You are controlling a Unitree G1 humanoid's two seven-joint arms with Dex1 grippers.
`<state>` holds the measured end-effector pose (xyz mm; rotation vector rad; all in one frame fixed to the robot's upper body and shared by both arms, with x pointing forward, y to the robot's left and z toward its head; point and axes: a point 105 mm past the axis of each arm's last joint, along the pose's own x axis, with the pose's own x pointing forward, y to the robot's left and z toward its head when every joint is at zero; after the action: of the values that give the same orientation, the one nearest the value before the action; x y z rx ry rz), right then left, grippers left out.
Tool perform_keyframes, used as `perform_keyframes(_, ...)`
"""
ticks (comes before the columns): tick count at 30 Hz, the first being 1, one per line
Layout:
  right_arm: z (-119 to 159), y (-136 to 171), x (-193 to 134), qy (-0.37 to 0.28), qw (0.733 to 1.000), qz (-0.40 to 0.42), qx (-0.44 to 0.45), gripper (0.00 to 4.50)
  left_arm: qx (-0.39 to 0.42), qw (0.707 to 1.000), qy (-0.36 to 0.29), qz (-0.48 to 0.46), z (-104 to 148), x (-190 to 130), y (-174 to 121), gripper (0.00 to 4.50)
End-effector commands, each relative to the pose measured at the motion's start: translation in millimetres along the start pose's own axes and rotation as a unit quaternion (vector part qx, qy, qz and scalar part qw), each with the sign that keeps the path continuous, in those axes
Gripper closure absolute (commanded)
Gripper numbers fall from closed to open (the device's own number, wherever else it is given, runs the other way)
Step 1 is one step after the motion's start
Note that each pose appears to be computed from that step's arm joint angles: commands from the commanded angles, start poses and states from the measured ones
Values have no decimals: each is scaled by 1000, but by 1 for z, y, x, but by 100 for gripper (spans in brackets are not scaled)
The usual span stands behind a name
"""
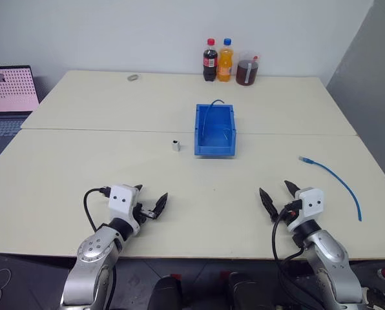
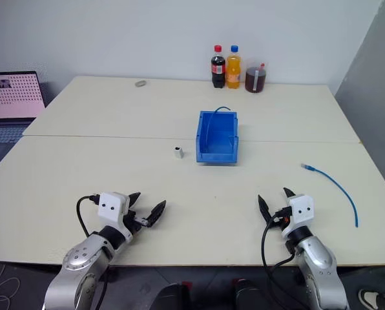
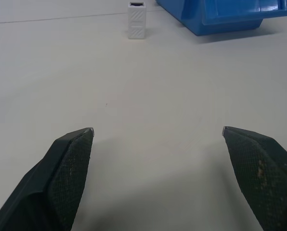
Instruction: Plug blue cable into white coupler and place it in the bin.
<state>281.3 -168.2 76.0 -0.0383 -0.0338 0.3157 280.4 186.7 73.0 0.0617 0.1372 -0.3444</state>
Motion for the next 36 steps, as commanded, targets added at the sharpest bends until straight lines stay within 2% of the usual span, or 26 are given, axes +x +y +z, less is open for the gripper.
perform_keyframes(1, 9, 0, 1, -18, 1000, 1, -10, 3, 22, 999, -23, -15, 12, 1, -5, 0)
perform_keyframes(10, 9, 1, 2, -16, 1000, 7, -11, 3, 27, 999, -15, -12, 9, 0, -5, 0)
perform_keyframes(18, 10, 2, 5, -18, 1000, 13, -14, 3, 22, 997, -53, -52, 18, -8, -8, 0)
perform_keyframes(25, 13, 1, 5, -25, 1000, 8, -17, 3, 32, 993, -86, -72, 36, -5, -1, 0)
perform_keyframes(30, 23, -3, 3, -40, 999, -8, -25, 3, 47, 978, -104, -176, 61, 4, -20, 0)
perform_keyframes(36, 41, -40, -9, -47, 995, -76, -40, 3, 66, 941, -82, -322, 74, 3, -57, 0)
